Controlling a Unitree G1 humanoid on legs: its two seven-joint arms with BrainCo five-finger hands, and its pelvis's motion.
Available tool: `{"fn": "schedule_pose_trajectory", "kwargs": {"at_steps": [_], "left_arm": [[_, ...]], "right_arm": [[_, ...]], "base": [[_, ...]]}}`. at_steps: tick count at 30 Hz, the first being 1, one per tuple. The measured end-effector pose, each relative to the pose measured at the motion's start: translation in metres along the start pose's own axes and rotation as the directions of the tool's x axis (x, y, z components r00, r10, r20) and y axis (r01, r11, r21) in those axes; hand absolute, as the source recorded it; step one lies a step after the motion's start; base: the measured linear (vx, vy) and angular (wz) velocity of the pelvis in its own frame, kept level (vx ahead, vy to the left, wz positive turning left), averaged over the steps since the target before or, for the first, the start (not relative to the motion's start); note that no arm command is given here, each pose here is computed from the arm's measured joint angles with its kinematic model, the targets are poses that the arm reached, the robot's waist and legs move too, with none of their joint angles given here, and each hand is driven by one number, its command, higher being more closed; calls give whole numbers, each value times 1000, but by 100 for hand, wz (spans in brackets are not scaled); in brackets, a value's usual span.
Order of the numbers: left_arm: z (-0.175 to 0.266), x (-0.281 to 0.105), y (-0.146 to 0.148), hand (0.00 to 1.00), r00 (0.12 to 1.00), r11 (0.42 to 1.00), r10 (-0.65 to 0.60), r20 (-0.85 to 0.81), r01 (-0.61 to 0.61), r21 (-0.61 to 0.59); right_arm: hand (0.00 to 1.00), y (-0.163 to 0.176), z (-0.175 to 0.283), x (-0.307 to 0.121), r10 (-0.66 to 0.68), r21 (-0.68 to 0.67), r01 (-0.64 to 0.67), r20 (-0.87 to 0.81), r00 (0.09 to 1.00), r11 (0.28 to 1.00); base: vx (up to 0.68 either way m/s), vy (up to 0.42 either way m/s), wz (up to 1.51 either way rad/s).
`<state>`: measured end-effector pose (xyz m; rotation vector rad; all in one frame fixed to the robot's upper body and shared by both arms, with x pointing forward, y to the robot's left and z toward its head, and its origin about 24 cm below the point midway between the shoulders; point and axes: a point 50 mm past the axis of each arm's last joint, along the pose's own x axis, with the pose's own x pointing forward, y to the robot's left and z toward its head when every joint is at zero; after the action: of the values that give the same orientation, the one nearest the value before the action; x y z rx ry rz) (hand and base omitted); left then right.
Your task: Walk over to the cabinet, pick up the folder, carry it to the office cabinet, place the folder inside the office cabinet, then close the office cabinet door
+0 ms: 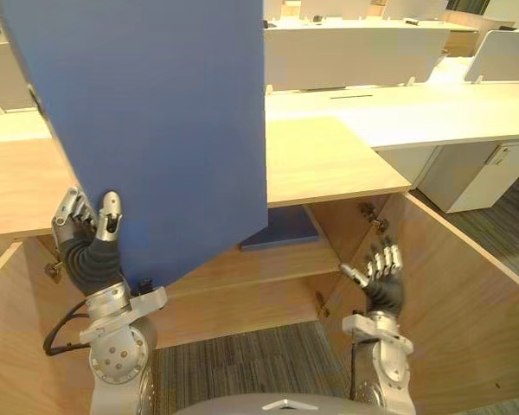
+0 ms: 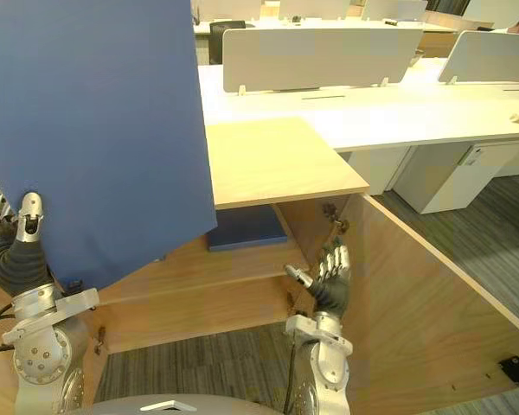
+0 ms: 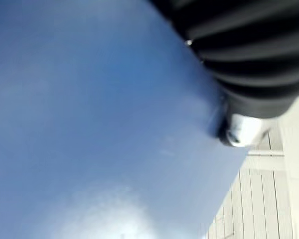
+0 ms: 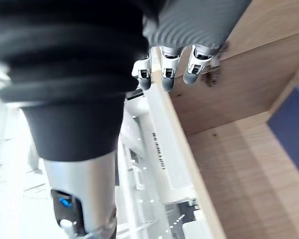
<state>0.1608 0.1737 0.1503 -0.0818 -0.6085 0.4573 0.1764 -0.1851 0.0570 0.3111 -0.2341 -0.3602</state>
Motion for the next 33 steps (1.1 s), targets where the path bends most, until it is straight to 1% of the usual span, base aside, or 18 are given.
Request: {"fn": "schedule_pose_trajectory", "kwargs": {"at_steps": [2,5,6,9,14,17,22,24,29,33], "left_arm": [[0,0,2,100,1000,1000,12,5,-12,-2],[-2,-1,1,100,1000,1000,-10,1,10,0],[-5,-2,0,100,1000,1000,-25,-12,25,4],[-12,-4,-2,100,998,999,-49,-40,49,7],[-20,-7,-12,100,990,993,-120,-78,120,-13],[-20,-8,-18,100,983,986,-168,-71,166,-35],[-23,-10,-28,100,965,967,-253,-76,249,-53],[-23,-11,-32,100,953,955,-294,-72,290,-64],[-24,-13,-37,100,940,942,-332,-74,327,-78],[-28,-12,-38,100,932,935,-353,-82,349,-67]], "right_arm": [[0,12,22,6,44,22,-47,115,992,999],[0,26,37,12,91,55,-104,199,976,993],[0,37,45,19,132,74,-155,256,958,985],[0,50,51,25,181,90,-217,297,937,972],[0,74,61,32,319,146,-390,355,879,909],[0,83,64,35,392,174,-478,372,841,861],[0,95,64,36,468,190,-560,375,801,806],[0,100,54,40,491,220,-572,333,805,790],[0,99,36,42,523,263,-576,249,815,774],[0,98,28,44,555,253,-590,200,808,767]], "base": [[2,-3,-5],[0,0,0],[0,0,0],[-6,-6,1],[-11,-14,11],[-19,-15,7],[-13,-7,2],[-25,-13,5],[-12,-6,2],[-28,-12,7]]}}
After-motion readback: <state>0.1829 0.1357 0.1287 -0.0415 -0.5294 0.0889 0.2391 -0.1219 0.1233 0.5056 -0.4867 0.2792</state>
